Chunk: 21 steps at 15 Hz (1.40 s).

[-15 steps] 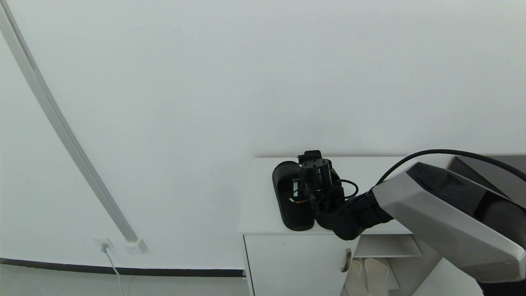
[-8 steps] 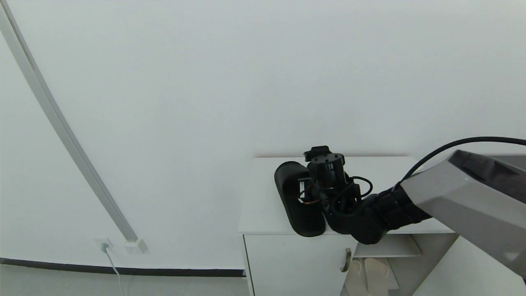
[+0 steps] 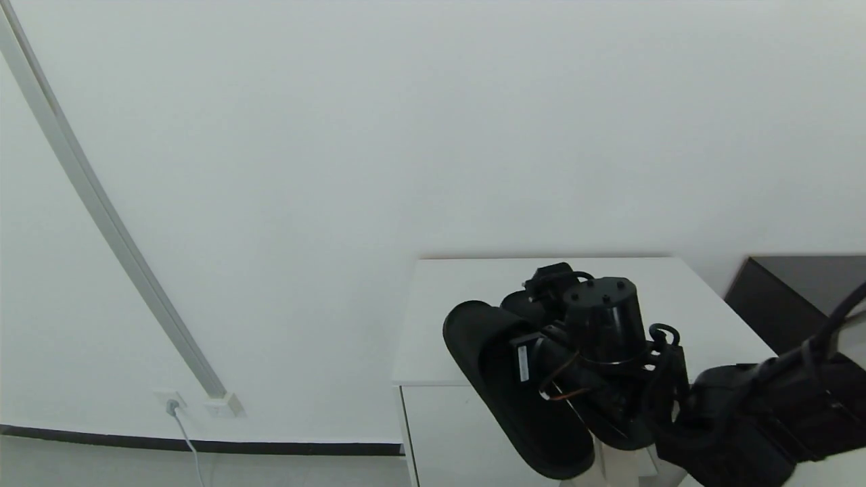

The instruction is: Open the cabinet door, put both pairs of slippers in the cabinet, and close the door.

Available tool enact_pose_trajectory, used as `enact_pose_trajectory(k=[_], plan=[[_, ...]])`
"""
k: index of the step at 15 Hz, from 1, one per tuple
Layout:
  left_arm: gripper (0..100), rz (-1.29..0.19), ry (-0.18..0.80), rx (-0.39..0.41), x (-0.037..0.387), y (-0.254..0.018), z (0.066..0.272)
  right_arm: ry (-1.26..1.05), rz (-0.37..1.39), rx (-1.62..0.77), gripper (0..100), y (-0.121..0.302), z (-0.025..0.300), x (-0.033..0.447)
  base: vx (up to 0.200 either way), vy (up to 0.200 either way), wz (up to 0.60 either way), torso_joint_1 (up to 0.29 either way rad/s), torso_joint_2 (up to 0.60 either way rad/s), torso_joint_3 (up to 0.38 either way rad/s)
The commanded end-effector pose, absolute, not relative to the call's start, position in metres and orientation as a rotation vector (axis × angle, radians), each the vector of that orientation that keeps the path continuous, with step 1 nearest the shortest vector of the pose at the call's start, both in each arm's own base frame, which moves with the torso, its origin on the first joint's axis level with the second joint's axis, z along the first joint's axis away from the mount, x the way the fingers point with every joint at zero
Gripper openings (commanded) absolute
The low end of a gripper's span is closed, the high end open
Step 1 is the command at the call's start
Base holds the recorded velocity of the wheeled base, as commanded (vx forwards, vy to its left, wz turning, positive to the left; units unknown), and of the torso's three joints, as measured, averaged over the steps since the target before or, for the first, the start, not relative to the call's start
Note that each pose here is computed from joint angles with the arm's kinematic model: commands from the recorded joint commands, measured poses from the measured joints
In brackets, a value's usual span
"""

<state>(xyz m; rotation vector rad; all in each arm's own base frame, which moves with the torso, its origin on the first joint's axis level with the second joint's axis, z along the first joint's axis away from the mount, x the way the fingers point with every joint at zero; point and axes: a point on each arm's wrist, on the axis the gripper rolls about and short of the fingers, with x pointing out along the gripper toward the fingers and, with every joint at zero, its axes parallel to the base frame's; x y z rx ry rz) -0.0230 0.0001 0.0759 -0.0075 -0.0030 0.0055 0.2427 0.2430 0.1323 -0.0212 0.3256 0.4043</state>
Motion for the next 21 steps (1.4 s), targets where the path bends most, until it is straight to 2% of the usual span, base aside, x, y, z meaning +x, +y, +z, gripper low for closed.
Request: enact_pose_trajectory(k=[1,10,21], plan=[[0,0.005,-0.002,-0.008,-0.023,0.0,0.076,0.312,0.443,0.013,0,0.232,0.146,0.216,0.0,0.0,0.0,0.0,0.0,0.0],[0,0.005,-0.002,-0.012,-0.023,0.0,0.076,0.322,0.443,0.034,0,0.233,0.145,0.212,0.0,0.0,0.0,0.0,0.0,0.0],[0,0.002,-0.002,-0.015,-0.023,0.0,0.076,0.343,0.452,0.011,0,0.233,0.138,0.207,-0.2,0.0,0.0,0.004,0.0,0.001]])
